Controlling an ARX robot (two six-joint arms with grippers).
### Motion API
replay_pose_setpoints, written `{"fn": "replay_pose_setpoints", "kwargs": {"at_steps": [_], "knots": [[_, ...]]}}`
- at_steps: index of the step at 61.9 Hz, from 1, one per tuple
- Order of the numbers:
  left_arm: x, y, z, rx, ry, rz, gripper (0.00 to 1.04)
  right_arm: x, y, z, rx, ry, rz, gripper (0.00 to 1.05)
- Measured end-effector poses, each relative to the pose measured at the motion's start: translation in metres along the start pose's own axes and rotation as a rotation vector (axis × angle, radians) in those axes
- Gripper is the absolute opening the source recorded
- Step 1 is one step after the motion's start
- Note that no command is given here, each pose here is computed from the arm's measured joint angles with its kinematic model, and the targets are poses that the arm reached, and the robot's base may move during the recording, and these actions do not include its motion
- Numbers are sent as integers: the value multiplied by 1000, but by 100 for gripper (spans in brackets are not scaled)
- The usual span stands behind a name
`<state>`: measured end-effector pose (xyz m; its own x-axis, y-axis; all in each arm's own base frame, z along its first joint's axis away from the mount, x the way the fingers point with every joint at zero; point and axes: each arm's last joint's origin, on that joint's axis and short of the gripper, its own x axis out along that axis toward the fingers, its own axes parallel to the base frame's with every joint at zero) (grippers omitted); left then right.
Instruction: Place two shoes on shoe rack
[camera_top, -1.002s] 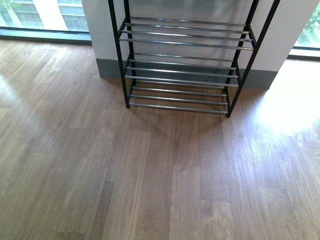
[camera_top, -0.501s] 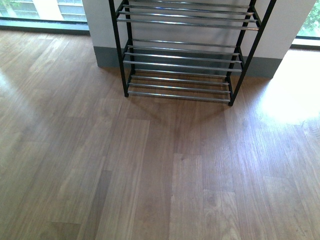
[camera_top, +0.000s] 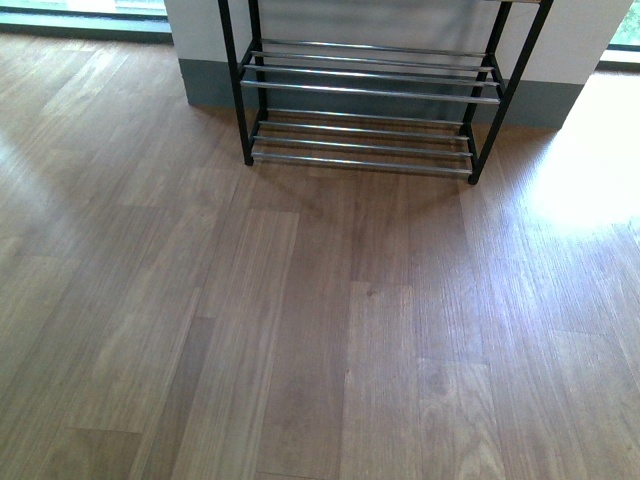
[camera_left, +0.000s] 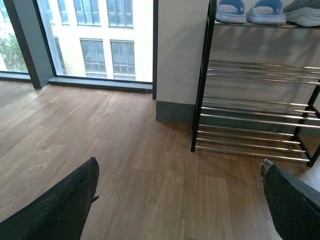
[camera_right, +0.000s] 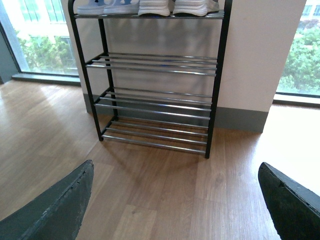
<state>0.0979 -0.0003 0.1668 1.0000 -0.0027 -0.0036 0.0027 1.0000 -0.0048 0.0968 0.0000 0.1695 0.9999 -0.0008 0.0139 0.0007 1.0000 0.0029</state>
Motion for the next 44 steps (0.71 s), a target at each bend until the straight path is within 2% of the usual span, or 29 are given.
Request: {"fn": "replay_pose_setpoints", "kwargs": {"at_steps": [44], "knots": [[0, 0, 0, 0, 0, 0, 95, 0, 0, 0, 0, 0, 0, 95]]}}
